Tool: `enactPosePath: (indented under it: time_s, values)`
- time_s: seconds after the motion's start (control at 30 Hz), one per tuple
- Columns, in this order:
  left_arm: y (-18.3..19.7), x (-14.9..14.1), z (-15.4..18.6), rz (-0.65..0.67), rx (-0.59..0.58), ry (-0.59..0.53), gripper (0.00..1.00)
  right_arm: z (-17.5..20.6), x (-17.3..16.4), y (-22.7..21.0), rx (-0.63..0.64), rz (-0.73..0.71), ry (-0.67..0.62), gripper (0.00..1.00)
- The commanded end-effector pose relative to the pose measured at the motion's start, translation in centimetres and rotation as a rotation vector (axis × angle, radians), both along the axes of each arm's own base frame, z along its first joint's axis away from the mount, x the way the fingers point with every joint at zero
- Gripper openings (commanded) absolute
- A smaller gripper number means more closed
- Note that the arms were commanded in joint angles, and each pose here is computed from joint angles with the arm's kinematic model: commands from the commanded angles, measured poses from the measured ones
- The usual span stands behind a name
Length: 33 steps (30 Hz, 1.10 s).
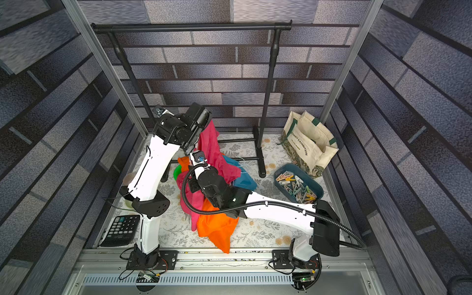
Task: Use clothespins to secure the t-shirt on both sides of the hanger
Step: Clamp the T-shirt on the hanger, then pick up the clothespin from the hanger.
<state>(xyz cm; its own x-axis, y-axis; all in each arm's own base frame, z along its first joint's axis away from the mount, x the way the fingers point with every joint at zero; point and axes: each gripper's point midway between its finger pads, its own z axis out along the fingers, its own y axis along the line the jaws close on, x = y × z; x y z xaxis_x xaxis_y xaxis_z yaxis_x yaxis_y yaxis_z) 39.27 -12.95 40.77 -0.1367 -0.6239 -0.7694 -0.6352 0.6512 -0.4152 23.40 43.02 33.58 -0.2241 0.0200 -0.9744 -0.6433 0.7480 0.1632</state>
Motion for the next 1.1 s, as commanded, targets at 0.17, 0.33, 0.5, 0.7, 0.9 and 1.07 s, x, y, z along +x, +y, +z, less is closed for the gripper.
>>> enactPosePath:
  time_s: [0.17, 0.33, 0.5, 0.7, 0.9, 1.07]
  values:
    - [2.0, -2.4, 0.5, -0.007, 0.094, 0.072, 0.0, -2.6, -1.3, 1.3, -0.116, 0.026, -0.049, 0.19]
    - [2.0, -2.5, 0.5, -0.01, 0.097, 0.076, 0.0, -2.9, -1.5, 1.7, -0.128, 0.037, -0.058, 0.34]
    - [2.0, -2.4, 0.5, -0.01, 0.097, 0.077, 0.0, -2.7, -1.7, 1.9, -0.125, 0.041, -0.059, 0.53]
    - [2.4, -2.6, 0.6, -0.01, 0.109, 0.083, 0.0, -1.0, -3.1, 0.4, -0.088, 0.079, -0.027, 0.69]
    - [3.3, -2.8, 1.4, -0.024, 0.12, 0.085, 0.0, -0.7, -6.1, -2.9, -0.102, 0.137, 0.021, 0.72]
    - [1.7, -2.0, 2.4, -0.147, 0.157, 0.085, 0.0, -1.5, -7.9, -5.0, -0.153, 0.151, 0.036, 0.72]
